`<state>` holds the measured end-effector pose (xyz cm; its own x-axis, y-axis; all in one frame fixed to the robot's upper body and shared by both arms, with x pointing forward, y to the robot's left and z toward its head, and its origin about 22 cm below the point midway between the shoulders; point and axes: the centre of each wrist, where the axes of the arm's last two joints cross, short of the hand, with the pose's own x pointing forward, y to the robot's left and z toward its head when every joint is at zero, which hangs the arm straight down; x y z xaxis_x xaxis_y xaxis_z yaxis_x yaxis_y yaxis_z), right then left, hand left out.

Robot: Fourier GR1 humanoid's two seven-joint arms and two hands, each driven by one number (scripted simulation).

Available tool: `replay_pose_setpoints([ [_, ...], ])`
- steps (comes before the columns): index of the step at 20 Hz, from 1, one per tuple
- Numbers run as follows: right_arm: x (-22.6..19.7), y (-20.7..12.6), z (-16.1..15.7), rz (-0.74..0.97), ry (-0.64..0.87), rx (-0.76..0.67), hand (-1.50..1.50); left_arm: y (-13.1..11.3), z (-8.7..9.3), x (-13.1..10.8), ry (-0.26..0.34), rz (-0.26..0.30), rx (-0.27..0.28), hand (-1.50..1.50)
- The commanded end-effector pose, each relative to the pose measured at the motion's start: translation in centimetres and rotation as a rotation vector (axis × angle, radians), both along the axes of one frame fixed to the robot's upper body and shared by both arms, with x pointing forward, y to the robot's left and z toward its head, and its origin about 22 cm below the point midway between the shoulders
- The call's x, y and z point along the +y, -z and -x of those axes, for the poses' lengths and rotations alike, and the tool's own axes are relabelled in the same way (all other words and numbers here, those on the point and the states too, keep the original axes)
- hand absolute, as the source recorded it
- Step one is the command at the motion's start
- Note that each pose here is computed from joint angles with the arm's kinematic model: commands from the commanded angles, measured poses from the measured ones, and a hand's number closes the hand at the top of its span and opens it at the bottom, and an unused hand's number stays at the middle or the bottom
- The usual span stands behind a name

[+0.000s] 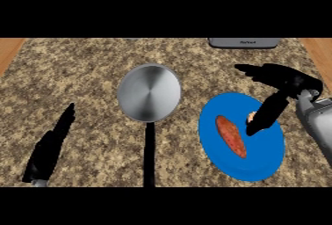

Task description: Pick the sweet potato from the plate and place it in the pan

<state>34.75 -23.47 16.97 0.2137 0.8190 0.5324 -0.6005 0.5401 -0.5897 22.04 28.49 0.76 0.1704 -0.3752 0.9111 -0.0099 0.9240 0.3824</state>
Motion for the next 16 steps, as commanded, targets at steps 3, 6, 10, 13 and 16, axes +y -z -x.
replay_pose_setpoints([
  [3,3.5,-0.6,-1.1,0.145,-0.069,0.109,-1.50,0.2,0.8,-1.0,0.012,0.005,-0.006,0.00],
  [6,2.7,0.0,-1.9,0.210,-0.098,0.152,-1.50,-1.1,-0.5,1.9,0.006,0.003,-0.027,0.00],
  [10,3.9,1.5,-1.7,0.274,-0.136,0.222,-1.50,1.0,0.7,-0.1,-0.012,0.014,0.011,0.00],
  [13,4.9,3.0,-1.3,0.321,-0.153,0.254,-1.50,-0.8,-1.3,0.5,-0.007,-0.009,0.004,0.00],
  [16,6.8,1.7,-1.5,0.310,-0.154,0.258,-1.50,0.1,0.4,0.1,0.004,0.001,0.000,0.00],
])
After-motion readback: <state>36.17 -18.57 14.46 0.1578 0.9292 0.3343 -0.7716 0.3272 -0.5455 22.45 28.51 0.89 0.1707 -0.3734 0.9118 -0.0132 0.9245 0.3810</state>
